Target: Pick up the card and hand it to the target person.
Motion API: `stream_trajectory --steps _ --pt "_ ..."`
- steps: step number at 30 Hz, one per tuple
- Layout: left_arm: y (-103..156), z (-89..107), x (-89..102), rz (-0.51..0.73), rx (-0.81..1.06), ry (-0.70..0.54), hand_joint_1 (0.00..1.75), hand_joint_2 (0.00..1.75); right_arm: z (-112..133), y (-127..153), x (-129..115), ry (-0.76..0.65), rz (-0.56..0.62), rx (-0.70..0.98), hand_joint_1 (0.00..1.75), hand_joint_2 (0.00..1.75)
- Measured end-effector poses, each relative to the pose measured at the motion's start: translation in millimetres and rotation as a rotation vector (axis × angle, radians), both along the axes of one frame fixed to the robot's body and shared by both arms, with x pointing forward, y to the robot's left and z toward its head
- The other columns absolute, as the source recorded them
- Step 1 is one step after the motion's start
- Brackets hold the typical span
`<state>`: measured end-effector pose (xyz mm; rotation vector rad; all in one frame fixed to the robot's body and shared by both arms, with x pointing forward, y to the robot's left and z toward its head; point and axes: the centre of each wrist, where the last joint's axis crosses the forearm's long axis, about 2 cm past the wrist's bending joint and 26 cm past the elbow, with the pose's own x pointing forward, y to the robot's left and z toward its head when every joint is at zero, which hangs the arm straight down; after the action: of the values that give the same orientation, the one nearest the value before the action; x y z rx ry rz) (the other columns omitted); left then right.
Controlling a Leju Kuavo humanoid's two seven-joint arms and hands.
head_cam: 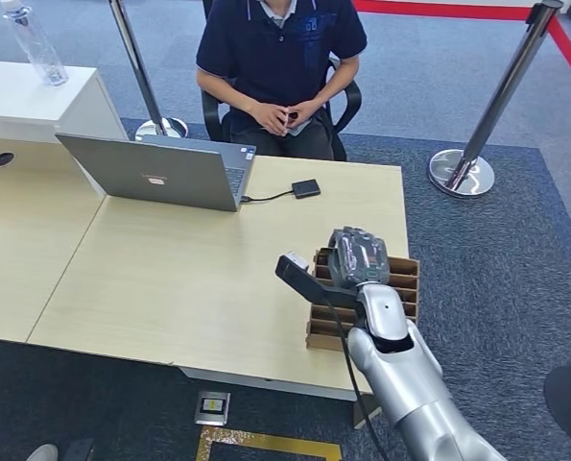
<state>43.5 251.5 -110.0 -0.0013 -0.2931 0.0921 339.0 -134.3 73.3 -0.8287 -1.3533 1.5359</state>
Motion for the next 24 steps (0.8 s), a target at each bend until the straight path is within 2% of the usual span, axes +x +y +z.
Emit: stream_trajectory --steps 4,8,16,24 --pt "0.0 0.0 -0.1 0.000 0.003 0.000 0.00 0.00 0.2 -0.3 0.4 -0.009 -0.001 0.000 1.69 1.75" --pt "0.0 0.0 0.1 0.002 0.004 0.000 0.00 0.00 0.6 -0.1 0.0 -0.033 0.001 0.006 1.75 1.75" --pt "0.0 0.0 -0.2 0.020 0.001 0.000 0.00 0.00 6.8 5.1 -6.0 -0.091 0.025 0.028 1.75 1.75" --pt "0.2 -0.1 -1.0 0.036 0.003 -0.005 0.00 0.00 25.0 8.4 -9.3 -0.160 0.067 0.075 1.75 1.75"
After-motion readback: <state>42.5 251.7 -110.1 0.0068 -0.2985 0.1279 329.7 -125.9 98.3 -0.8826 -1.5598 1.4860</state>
